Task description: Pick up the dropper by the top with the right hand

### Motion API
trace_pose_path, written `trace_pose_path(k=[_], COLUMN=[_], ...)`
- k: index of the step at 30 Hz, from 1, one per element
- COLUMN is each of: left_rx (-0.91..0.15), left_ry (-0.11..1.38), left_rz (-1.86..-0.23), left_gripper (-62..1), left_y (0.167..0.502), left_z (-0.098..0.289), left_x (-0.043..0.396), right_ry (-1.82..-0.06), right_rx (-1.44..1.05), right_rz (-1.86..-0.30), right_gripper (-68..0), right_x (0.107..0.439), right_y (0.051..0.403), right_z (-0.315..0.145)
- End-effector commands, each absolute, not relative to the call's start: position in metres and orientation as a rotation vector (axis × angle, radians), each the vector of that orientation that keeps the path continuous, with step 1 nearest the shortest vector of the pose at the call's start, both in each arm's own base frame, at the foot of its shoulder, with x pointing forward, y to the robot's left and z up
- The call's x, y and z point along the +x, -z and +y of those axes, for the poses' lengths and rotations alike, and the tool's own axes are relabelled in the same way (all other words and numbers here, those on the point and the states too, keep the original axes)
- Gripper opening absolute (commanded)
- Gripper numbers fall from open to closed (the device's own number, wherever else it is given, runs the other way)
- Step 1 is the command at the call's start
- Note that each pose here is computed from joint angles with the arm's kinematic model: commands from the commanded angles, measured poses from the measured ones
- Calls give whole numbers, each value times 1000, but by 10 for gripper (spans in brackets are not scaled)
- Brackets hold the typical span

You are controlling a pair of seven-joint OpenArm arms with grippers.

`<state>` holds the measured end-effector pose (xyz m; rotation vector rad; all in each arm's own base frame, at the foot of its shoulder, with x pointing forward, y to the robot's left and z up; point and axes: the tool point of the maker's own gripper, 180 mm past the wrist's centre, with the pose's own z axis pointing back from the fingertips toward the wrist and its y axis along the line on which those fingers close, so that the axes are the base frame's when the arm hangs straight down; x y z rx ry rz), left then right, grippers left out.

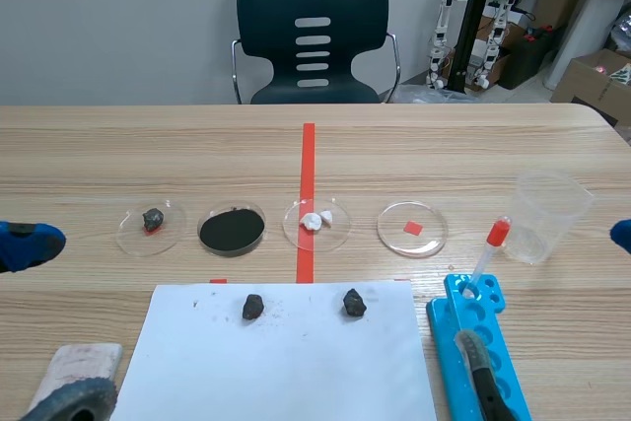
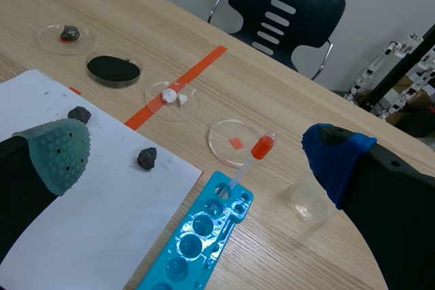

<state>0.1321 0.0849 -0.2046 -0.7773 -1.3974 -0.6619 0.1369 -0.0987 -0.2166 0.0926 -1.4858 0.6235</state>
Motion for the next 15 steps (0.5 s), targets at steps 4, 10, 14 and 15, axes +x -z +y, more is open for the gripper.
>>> trace_pose_path(k=[4,10,14,15], left_rx=[-800,-800,-800,-800], left_ry=[640,640,640,640], left_rz=[-1418,-1418,-1418,-1418], left_gripper=[14,14,14,14], left_y=[198,198,198,198], left_z=[83,83,83,83], left_x=[131,131,131,131], right_ry=[-618,-612,-583,-578], right_rx=[93,64,43,36], right_rz=[-1507,-1479,-1470,-1465], right_gripper=[4,4,4,4], right_x=[138,145,152,153], right_y=[211,219,232,237], right_z=[-99,-104,-115,-118])
